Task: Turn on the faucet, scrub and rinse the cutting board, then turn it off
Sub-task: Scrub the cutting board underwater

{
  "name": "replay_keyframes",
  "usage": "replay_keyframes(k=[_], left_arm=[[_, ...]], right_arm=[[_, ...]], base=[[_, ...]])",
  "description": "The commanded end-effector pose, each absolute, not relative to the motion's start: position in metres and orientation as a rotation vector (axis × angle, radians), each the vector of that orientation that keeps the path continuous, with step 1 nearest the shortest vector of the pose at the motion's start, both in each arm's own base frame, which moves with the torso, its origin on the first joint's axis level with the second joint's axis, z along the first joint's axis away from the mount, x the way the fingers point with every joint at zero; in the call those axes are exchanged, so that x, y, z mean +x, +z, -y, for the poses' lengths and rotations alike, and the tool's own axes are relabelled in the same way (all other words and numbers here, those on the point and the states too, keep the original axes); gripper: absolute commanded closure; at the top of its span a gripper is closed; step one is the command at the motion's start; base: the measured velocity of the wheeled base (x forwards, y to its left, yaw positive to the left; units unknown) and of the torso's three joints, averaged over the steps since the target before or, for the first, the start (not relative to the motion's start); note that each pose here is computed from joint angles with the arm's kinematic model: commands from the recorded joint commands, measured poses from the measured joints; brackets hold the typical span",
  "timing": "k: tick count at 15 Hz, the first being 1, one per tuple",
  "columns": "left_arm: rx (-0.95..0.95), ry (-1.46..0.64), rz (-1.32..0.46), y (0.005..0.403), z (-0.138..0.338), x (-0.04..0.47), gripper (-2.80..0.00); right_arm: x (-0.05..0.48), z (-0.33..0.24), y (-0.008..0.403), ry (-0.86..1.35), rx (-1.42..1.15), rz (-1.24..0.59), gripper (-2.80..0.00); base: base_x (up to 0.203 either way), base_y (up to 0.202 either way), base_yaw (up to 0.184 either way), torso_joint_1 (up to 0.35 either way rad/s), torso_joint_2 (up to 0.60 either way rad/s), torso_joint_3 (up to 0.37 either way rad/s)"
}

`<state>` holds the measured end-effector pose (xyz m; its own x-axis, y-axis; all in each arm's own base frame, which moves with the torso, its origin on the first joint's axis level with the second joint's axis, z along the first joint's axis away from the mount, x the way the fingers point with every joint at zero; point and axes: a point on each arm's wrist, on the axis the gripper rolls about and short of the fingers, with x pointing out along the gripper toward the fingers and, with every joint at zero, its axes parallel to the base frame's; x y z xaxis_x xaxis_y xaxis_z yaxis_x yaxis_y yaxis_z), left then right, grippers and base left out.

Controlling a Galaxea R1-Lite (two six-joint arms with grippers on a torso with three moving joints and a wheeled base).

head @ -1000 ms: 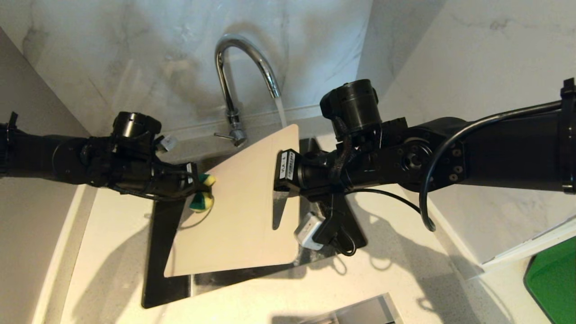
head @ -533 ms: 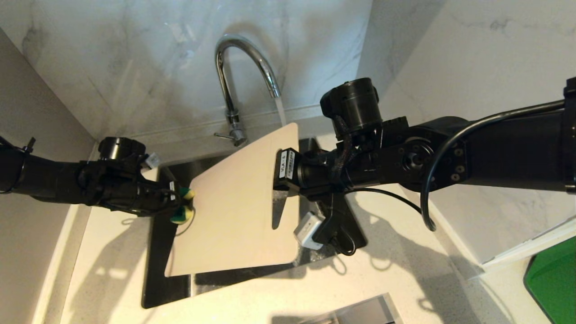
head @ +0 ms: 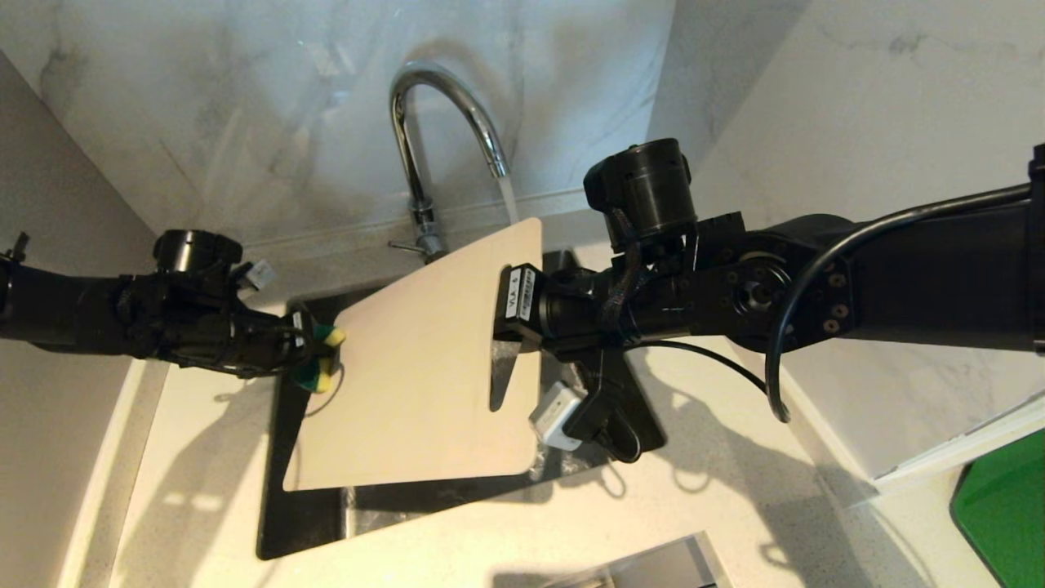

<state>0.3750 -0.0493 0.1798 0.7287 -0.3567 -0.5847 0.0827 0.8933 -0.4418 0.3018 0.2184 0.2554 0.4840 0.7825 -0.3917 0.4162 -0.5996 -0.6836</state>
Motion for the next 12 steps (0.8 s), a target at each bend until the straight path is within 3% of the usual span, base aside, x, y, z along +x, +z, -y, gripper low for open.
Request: replay_keyframes(k=[1, 6, 8, 12], left_arm=[[-0.410, -0.344, -0.633, 0.240, 0.075, 0.342, 0.00], [-0.434, -0.605, -0.655, 0.320, 0.154, 0.273, 0.00], [-0.423, -0.656, -0.674, 0.328, 0.174, 0.259, 0.00], [-0.406, -0.607, -0.712, 0.307, 0.196, 0.290, 0.00]], right_arm=[[0.301, -0.218, 0.255, 0.959, -2.237, 0.998, 0.00], [0.298, -0.216, 0.258, 0.949, -2.237, 1.002, 0.00], [0.298, -0.216, 0.258, 0.951, -2.237, 1.001, 0.00], [0.297, -0.216, 0.258, 0.953, -2.237, 1.002, 0.00]], base=[[0.000, 0.000, 0.000, 0.000, 0.00, 0.000], [0.000, 0.000, 0.000, 0.000, 0.00, 0.000], [0.000, 0.000, 0.000, 0.000, 0.00, 0.000], [0.000, 0.000, 0.000, 0.000, 0.00, 0.000]])
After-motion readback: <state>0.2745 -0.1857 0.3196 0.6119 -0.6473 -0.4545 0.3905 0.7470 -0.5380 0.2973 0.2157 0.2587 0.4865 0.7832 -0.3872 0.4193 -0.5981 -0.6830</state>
